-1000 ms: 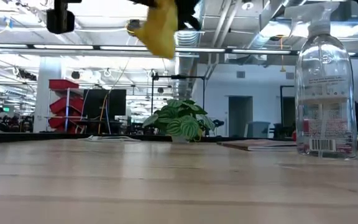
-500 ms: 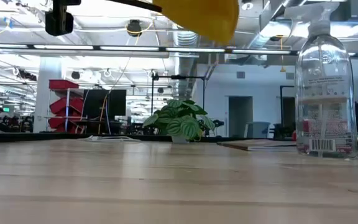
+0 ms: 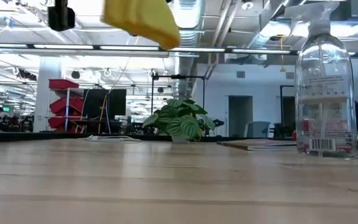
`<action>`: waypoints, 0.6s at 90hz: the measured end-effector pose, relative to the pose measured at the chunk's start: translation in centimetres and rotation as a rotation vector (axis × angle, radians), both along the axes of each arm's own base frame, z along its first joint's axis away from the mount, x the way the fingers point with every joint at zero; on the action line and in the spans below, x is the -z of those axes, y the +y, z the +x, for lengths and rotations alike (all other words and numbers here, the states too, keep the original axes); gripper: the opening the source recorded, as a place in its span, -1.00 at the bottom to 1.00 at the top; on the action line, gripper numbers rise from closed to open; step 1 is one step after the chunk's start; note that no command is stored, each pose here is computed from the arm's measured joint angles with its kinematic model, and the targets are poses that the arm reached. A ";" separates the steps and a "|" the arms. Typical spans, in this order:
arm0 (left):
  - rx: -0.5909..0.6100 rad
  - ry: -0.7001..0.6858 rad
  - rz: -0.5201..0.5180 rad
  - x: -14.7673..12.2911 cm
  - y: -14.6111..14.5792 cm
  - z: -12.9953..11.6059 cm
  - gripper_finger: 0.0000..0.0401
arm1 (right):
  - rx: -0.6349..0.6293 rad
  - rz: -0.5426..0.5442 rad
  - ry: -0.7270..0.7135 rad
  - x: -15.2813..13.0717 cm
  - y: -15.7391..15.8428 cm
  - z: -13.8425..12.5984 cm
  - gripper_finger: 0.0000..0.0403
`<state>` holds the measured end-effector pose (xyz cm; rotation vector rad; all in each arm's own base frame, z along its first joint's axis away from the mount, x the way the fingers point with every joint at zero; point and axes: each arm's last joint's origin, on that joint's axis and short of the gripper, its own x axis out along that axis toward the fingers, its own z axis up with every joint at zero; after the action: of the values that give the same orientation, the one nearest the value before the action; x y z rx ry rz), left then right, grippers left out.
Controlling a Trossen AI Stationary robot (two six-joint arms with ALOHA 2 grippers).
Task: Apply microfiber cloth
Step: Wipe the front of the black cellphone with the yellow microfiber cloth
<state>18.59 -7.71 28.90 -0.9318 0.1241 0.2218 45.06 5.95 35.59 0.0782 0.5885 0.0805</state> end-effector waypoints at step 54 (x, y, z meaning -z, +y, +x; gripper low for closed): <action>-0.045 -0.018 -0.032 -0.2 0.2 0.0 -0.97 | 0.311 -0.072 0.075 -2.2 -4.4 -2.9 -1.00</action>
<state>18.58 -7.54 29.07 -0.9686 0.0901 0.2531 42.11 1.56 37.80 0.1020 0.6470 -0.2468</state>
